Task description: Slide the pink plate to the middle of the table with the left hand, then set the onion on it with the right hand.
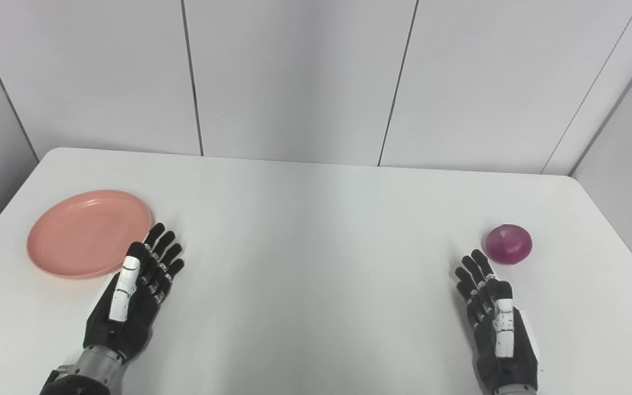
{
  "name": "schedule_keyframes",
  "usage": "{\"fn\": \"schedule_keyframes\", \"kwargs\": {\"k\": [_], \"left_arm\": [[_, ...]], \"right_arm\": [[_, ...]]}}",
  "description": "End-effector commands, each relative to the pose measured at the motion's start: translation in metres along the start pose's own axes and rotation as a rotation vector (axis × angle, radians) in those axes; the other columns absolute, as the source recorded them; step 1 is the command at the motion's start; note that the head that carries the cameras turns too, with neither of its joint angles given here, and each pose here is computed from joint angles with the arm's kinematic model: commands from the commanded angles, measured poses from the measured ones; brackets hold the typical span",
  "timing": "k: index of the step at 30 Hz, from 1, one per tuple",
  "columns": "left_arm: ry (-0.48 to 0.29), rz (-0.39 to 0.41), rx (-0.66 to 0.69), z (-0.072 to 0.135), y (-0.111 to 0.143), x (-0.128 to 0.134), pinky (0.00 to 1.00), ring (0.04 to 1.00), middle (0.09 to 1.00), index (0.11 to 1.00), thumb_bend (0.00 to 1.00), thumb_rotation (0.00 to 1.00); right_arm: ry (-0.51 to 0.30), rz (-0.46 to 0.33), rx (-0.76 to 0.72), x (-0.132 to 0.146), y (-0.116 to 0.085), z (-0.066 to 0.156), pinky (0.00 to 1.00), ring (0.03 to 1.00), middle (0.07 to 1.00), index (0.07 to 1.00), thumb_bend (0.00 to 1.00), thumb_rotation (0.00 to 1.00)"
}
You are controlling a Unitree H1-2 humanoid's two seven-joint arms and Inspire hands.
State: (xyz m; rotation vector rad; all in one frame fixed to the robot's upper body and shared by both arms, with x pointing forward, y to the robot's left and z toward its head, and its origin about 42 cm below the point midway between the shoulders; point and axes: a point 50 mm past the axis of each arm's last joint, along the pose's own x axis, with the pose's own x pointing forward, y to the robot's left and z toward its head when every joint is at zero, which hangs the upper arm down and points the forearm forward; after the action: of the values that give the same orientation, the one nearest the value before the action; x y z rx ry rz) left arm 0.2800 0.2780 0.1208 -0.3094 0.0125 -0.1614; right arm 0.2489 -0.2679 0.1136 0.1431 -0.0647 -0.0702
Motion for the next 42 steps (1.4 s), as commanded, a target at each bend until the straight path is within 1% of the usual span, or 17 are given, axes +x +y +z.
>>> {"fn": "schedule_keyframes", "kwargs": {"k": [1, 6, 10, 12, 15, 18, 22, 23, 28, 33, 36, 37, 40, 42], "left_arm": [[-0.034, -0.013, 0.018, 0.008, -0.004, 0.005, 1.0, 0.997, 1.0, 1.0, 0.7, 0.82], [-0.029, -0.007, 0.026, 0.006, -0.012, 0.004, 1.0, 0.993, 1.0, 1.0, 0.69, 0.84], [-0.027, -0.002, 0.031, 0.003, -0.022, 0.005, 1.0, 0.991, 1.0, 1.0, 0.71, 0.81], [-0.028, -0.003, 0.034, 0.002, -0.027, 0.006, 1.0, 0.996, 1.0, 1.0, 0.73, 0.8], [-0.029, -0.003, 0.041, -0.001, -0.035, 0.007, 1.0, 0.999, 1.0, 1.0, 0.73, 0.81], [-0.029, -0.003, 0.039, -0.003, -0.039, 0.009, 1.0, 1.0, 1.0, 1.0, 0.74, 0.8], [-0.028, -0.004, 0.035, -0.009, -0.045, 0.011, 1.0, 1.0, 1.0, 1.0, 0.74, 0.8], [-0.029, 0.001, 0.032, -0.011, -0.048, 0.012, 1.0, 1.0, 1.0, 1.0, 0.74, 0.79], [-0.039, 0.018, 0.019, -0.02, -0.061, 0.02, 1.0, 0.997, 1.0, 1.0, 0.77, 0.76], [-0.036, 0.037, 0.014, -0.026, -0.068, 0.023, 1.0, 0.998, 1.0, 1.0, 0.78, 0.75], [-0.04, 0.04, 0.024, -0.029, -0.068, 0.025, 1.0, 1.0, 1.0, 1.0, 0.77, 0.76], [-0.043, 0.041, 0.031, -0.03, -0.068, 0.026, 1.0, 1.0, 1.0, 1.0, 0.75, 0.77], [-0.053, 0.043, 0.037, -0.031, -0.068, 0.028, 1.0, 0.997, 0.998, 1.0, 0.72, 0.78], [-0.056, 0.043, 0.037, -0.031, -0.068, 0.028, 1.0, 0.997, 0.997, 1.0, 0.72, 0.78]], "right_arm": [[0.026, -0.008, 0.003, -0.005, -0.005, -0.01, 0.98, 0.94, 0.938, 0.951, 0.86, 0.93], [0.023, -0.003, 0.015, -0.008, -0.013, -0.01, 0.99, 0.958, 0.955, 0.967, 0.87, 0.91], [0.025, -0.002, 0.012, -0.009, -0.024, -0.011, 0.99, 0.953, 0.955, 0.968, 0.89, 0.9], [0.019, 0.007, 0.01, -0.009, -0.031, -0.013, 0.99, 0.959, 0.962, 0.962, 0.87, 0.91], [0.01, 0.017, 0.016, -0.008, -0.042, -0.016, 0.98, 0.958, 0.96, 0.959, 0.87, 0.91], [0.015, 0.015, 0.012, -0.008, -0.051, -0.018, 0.97, 0.948, 0.949, 0.954, 0.87, 0.93], [0.021, 0.012, 0.022, -0.008, -0.063, -0.022, 0.96, 0.945, 0.949, 0.961, 0.86, 0.92], [0.024, 0.009, 0.024, -0.008, -0.066, -0.022, 0.96, 0.946, 0.948, 0.968, 0.84, 0.93], [0.049, 0.004, 0.02, -0.006, -0.084, -0.026, 0.98, 0.96, 0.954, 0.984, 0.82, 0.96], [0.074, 0.005, 0.01, -0.004, -0.091, -0.027, 1.0, 0.987, 0.972, 0.999, 0.83, 0.99], [0.079, -0.005, 0.029, -0.001, -0.093, -0.03, 1.0, 0.993, 0.974, 0.999, 0.85, 0.98], [0.079, -0.007, 0.032, 0.0, -0.094, -0.031, 1.0, 0.994, 0.975, 1.0, 0.85, 0.98], [0.076, -0.008, 0.042, 0.002, -0.095, -0.033, 1.0, 0.999, 0.992, 1.0, 0.86, 0.98], [0.077, -0.005, 0.045, 0.003, -0.095, -0.034, 1.0, 1.0, 0.998, 1.0, 0.86, 0.99]]}}
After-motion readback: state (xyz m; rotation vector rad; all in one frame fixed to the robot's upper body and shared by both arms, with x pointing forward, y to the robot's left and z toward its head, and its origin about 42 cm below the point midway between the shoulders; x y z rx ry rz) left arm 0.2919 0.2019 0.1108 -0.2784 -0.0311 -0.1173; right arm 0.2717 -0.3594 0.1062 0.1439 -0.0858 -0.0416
